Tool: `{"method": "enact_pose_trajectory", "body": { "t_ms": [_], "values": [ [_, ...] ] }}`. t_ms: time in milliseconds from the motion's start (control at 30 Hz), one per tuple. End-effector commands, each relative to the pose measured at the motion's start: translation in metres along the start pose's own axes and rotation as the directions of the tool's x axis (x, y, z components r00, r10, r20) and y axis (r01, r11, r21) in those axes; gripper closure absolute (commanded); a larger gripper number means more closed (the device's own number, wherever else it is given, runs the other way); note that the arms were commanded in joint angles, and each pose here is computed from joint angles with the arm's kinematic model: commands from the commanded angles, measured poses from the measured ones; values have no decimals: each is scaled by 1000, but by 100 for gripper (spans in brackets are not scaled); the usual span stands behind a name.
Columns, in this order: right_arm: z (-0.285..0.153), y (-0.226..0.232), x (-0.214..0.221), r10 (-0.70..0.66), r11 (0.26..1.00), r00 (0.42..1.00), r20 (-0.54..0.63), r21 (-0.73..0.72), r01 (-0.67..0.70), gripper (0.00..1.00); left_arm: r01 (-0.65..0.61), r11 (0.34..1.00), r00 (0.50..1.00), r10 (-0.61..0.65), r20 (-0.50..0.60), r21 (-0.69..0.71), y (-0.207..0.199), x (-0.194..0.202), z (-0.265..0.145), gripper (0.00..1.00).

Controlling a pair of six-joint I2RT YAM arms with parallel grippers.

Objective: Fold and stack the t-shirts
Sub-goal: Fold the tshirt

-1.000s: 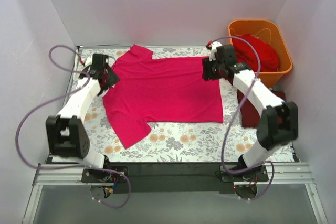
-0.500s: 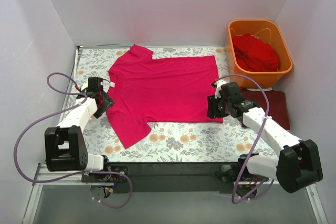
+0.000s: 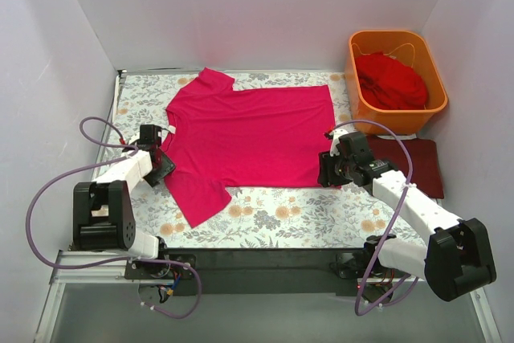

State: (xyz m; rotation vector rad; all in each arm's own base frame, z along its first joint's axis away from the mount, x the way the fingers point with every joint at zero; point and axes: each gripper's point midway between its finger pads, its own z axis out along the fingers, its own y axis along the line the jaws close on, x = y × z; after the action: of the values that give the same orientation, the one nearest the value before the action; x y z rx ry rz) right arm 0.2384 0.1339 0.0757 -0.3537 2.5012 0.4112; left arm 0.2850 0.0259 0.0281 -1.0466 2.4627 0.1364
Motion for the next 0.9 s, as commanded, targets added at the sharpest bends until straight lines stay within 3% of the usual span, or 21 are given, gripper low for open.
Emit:
{"method": "enact_pose_trajectory", "body": {
  "t_ms": [0,233,633,867],
  "values": [
    [0,-2,-6,2,1000,1000,28,16,-2,48,-9,998,1000,10,3,-63,11,1,10,54],
    [2,-11,-1,15,998,1000,21,66,-17,48,-35,995,999,32,-27,-92,16,8,15,60],
    [2,-52,18,159,960,987,-5,235,-154,48,-50,997,997,46,-54,-64,11,12,16,94],
    [11,-58,22,205,944,978,-37,270,-188,48,-49,998,997,47,-59,-36,7,13,14,100]
  ]
}}
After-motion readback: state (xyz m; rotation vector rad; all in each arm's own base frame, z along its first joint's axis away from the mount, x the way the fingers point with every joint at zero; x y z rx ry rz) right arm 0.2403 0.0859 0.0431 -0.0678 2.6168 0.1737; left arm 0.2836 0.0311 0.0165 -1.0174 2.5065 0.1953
